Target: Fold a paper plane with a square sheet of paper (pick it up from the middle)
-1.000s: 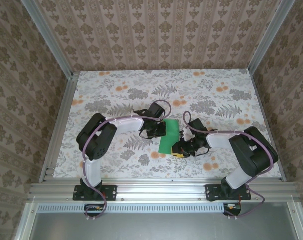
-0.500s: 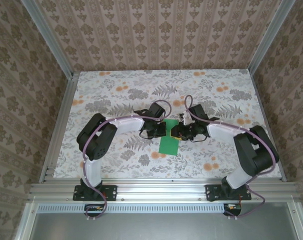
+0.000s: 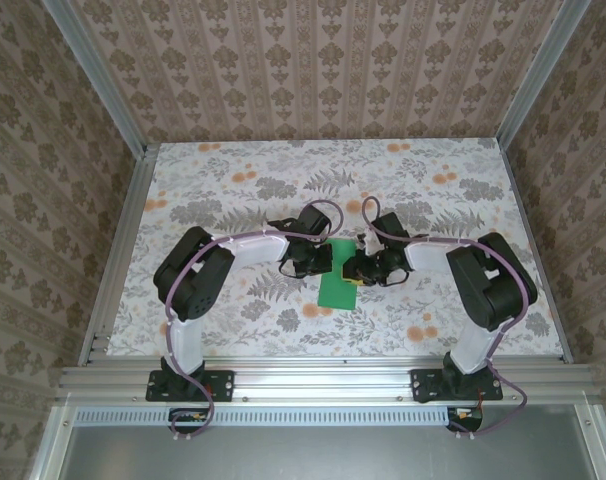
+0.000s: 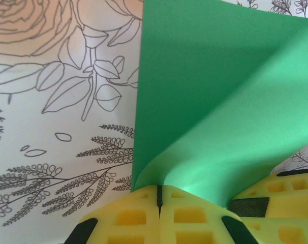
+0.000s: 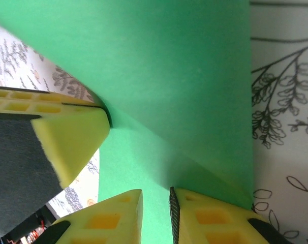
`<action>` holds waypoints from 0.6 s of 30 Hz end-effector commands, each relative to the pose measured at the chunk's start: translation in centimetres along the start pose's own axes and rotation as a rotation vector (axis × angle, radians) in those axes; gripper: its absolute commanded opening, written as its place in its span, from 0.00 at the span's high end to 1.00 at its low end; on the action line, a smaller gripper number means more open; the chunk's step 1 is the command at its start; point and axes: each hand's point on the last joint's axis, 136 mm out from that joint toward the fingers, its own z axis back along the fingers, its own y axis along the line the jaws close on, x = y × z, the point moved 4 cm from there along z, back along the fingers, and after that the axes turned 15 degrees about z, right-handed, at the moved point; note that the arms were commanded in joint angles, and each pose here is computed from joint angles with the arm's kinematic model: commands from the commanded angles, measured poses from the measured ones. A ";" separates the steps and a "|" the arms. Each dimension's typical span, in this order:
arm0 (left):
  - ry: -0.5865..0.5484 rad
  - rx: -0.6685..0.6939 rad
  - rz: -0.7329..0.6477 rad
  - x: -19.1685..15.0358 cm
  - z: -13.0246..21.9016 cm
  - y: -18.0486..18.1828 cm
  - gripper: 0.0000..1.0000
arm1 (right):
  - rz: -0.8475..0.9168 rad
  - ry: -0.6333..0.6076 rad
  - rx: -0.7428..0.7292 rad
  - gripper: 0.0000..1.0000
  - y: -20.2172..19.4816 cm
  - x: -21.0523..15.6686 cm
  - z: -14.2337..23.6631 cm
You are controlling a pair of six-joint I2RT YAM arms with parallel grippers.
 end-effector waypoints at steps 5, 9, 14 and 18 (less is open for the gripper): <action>0.048 0.138 0.003 -1.3 -1.5 2.8 0.95 | 0.027 -0.109 0.056 0.76 0.9 3.6 2.7; 0.044 0.135 0.004 -1.2 -1.4 2.7 0.95 | 0.005 -0.067 0.062 0.76 -0.2 3.4 1.3; 0.047 0.139 0.002 -1.3 -1.4 2.8 0.95 | -0.037 -0.014 -0.022 0.76 -2.7 2.0 -0.1; 0.048 0.138 0.000 -1.4 -1.4 2.8 0.95 | -0.047 0.013 -0.069 0.76 -3.6 1.4 -0.3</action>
